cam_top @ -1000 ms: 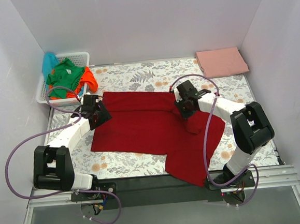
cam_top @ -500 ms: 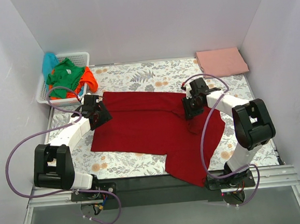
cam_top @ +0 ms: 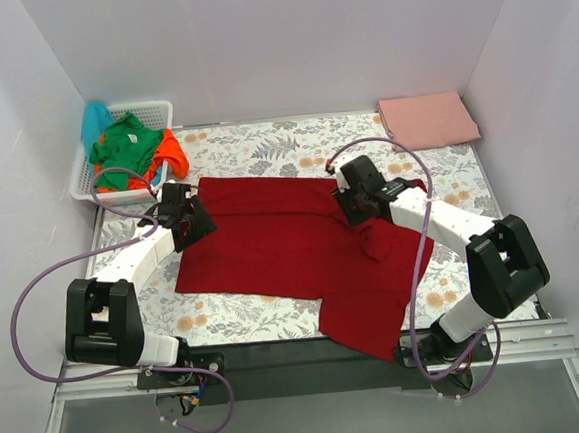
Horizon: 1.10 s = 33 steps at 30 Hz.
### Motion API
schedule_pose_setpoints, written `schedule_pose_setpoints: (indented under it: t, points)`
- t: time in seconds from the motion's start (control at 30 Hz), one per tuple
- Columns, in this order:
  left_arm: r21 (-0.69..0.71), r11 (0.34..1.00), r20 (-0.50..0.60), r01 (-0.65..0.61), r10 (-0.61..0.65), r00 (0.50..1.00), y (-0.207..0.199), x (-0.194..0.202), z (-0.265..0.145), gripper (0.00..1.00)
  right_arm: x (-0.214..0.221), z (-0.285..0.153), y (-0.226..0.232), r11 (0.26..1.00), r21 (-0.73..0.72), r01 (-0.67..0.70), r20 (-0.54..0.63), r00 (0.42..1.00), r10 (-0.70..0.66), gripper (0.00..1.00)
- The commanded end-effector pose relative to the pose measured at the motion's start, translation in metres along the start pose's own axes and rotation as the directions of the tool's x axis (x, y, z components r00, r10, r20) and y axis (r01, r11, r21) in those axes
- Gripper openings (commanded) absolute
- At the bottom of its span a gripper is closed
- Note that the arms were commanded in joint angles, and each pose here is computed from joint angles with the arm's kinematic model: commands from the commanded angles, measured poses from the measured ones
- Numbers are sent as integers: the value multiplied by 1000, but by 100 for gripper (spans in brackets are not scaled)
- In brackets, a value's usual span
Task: Fold and stack the t-shirts
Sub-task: Fold the tshirt
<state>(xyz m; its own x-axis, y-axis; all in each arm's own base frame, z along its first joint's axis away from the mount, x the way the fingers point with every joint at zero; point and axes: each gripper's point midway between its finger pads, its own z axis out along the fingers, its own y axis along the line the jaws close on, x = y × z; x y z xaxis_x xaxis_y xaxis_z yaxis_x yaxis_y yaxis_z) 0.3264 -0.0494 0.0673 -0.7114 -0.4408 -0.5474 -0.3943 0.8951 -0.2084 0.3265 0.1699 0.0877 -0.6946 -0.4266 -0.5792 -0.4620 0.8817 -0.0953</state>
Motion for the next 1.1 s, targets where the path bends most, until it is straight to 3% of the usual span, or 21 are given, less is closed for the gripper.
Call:
schedule_pose_setpoints:
  t: [0.0,0.67,1.07]
  points:
    - [16,1000,17,-7,6,1000,-6,-8,-4,63,-16,-11,12,991,47,128,66,989,-131,42]
    - [14,1000,11,-9,9,1000,-6,-7,-3,63,26,39,6,960,97,264,-147,957,-249,39]
    - [13,1000,6,-11,11,1000,-6,-6,-2,63,27,43,9,958,76,277,-151,953,-263,16]
